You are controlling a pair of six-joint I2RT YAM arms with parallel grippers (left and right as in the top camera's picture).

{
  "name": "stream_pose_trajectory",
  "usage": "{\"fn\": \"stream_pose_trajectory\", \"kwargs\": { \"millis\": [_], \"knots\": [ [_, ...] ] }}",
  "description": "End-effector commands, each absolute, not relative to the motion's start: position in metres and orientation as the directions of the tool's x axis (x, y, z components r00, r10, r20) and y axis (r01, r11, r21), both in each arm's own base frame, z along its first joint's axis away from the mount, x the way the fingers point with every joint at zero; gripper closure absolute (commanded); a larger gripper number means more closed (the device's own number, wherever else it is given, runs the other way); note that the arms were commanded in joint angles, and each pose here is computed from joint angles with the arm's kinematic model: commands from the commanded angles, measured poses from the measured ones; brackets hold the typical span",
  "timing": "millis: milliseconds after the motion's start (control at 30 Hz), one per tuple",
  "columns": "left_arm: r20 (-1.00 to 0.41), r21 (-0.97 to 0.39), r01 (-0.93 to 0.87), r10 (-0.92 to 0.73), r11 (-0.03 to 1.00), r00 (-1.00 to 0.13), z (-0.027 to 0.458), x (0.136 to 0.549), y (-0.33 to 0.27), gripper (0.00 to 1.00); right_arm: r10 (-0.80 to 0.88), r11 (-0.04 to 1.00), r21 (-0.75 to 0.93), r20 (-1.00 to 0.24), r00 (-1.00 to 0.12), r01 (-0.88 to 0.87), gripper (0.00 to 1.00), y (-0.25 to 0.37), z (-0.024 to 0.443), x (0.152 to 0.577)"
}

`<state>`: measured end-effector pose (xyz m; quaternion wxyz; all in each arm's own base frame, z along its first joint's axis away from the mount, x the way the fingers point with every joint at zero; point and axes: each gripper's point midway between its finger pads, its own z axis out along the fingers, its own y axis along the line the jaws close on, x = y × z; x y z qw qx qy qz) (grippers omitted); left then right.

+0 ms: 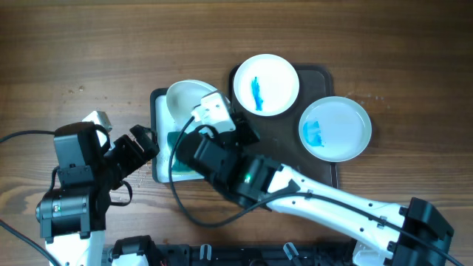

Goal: Clean dirty plates on tray and stack at the side
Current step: 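Lift the cleaned plate off the tray with the right gripper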

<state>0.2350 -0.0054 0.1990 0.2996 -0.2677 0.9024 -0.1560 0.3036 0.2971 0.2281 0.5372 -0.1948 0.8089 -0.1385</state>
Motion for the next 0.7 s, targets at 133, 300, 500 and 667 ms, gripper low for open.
{"fn": "stream_pose_trajectory", "kwargs": {
  "millis": [133, 300, 500, 667],
  "knots": [
    [-0.473, -0.446, -0.382, -0.575, 0.810, -0.667, 0.206, 0.237, -0.004, 0.00, -0.554, 0.824, -0.566, -0.810, -0.192, 0.007, 0.96, 0.296, 0.291, 0.287],
    [-0.474, -0.446, -0.382, -0.575, 0.810, -0.667, 0.206, 0.237, -0.004, 0.00, -0.579, 0.805, -0.592, -0.799, -0.164, 0.045, 0.96, 0.298, 0.305, 0.282],
    [-0.474, -0.446, -0.382, -0.575, 0.810, -0.667, 0.206, 0.237, -0.004, 0.00, -0.594, 0.791, -0.607, -0.791, -0.145, 0.069, 0.96, 0.300, 0.318, 0.281],
    [-0.474, -0.446, -0.382, -0.575, 0.810, -0.667, 0.206, 0.237, -0.004, 0.00, -0.594, 0.792, -0.606, -0.792, -0.143, 0.070, 0.96, 0.301, 0.318, 0.281]
  ]
}}
